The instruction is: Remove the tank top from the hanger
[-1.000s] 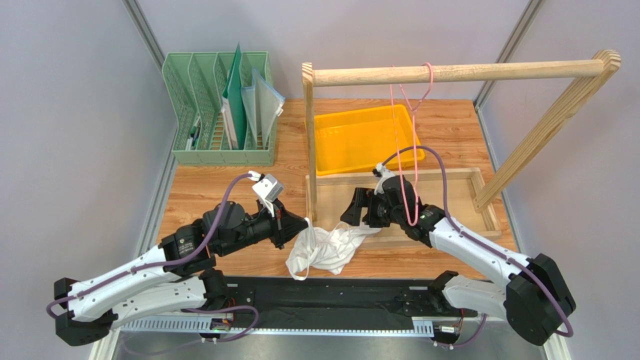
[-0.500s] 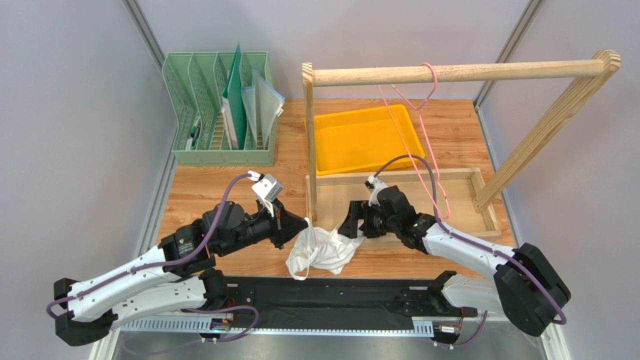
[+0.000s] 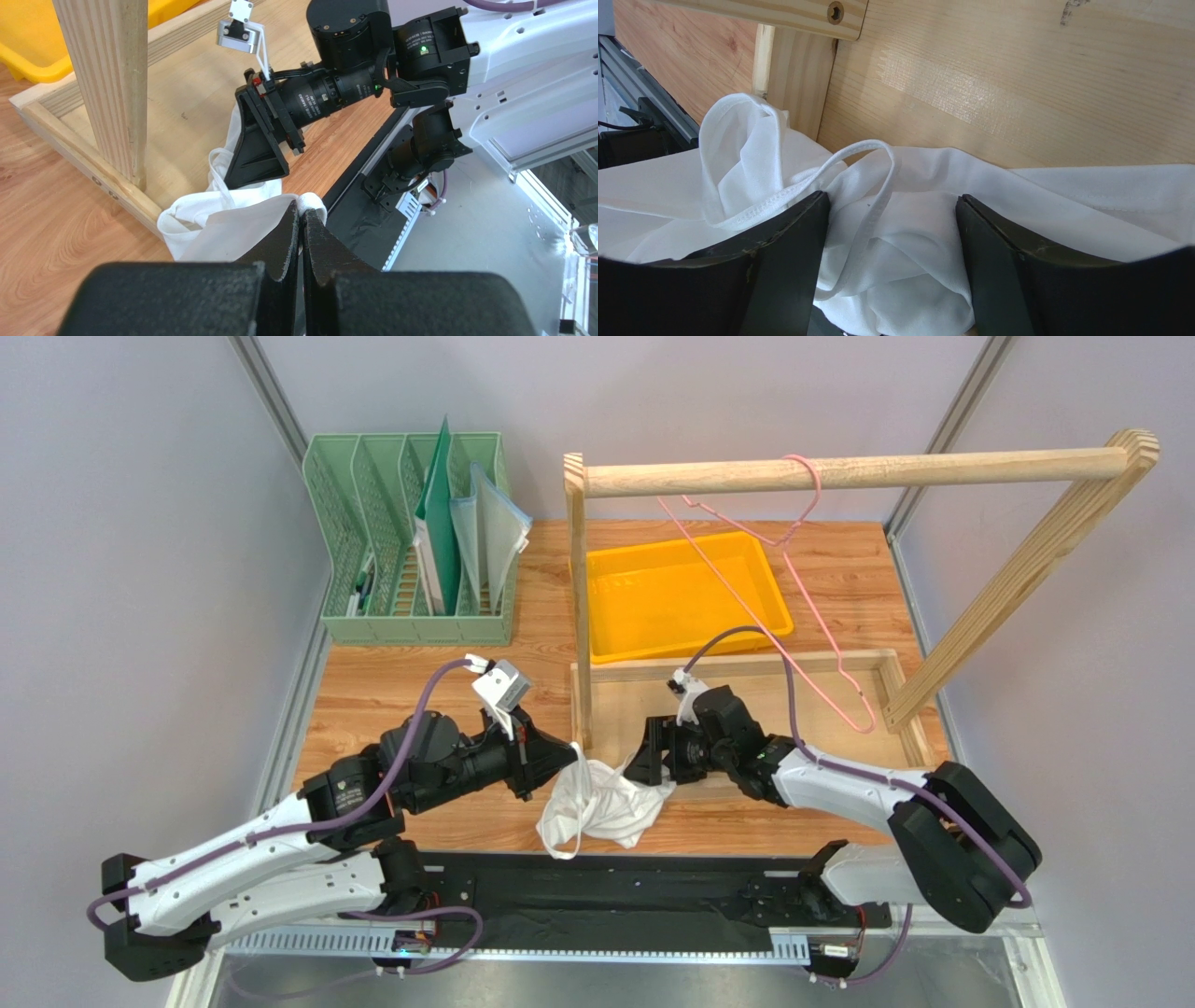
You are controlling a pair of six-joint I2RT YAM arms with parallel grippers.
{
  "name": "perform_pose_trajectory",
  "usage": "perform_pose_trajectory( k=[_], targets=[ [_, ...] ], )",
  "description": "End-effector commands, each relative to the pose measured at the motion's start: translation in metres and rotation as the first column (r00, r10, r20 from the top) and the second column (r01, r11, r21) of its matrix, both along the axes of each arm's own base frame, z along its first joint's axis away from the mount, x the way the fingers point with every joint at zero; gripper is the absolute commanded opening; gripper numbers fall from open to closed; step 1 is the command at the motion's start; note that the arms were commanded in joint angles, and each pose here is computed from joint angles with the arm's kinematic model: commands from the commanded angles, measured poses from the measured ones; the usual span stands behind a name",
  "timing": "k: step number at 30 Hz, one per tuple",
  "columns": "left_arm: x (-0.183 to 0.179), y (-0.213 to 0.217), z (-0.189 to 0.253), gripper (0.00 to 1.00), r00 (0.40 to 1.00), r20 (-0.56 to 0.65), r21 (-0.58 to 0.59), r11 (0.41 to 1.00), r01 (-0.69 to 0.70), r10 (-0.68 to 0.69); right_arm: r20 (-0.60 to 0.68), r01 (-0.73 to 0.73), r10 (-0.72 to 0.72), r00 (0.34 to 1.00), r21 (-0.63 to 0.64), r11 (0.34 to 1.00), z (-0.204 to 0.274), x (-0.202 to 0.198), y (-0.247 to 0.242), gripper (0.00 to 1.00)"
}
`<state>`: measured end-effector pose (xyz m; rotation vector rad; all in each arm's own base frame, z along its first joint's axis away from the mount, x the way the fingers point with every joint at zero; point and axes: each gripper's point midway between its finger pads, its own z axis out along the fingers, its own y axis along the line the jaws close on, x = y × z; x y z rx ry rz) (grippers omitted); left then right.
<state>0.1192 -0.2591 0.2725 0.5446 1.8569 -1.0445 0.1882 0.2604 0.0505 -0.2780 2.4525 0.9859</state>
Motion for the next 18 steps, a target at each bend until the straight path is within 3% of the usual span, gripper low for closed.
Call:
perform_pose_trajectory(
  k=[1, 12, 15, 18],
  targets=[
    [-0.001, -0.004, 0.017, 0.00, 1.000, 0.011, -0.056, 0.998, 0.007, -0.007, -0.023, -0.023, 0.025, 0.999, 0.060, 0.998, 0.004, -0.003, 0.013, 0.67],
    [0.001, -0.002, 0.011, 0.00, 1.000, -0.006, -0.042, 0.999, -0.014, 0.014, -0.008, -0.026, 0.028, 1.000, 0.176, 0.984, 0.033, -0.001, 0.025, 0.26],
    [0.003, -0.001, 0.006, 0.00, 0.999, -0.017, -0.026, 0.999, -0.028, 0.027, -0.043, 0.015, -0.006, 0.999, 0.202, 0.979, 0.037, 0.003, 0.022, 0.01],
    [0.005, 0.000, 0.001, 0.00, 0.999, -0.031, -0.011, 0.999, -0.042, 0.042, -0.099, 0.074, -0.050, 0.994, 0.259, 0.963, 0.041, 0.010, 0.014, 0.00]
  ],
)
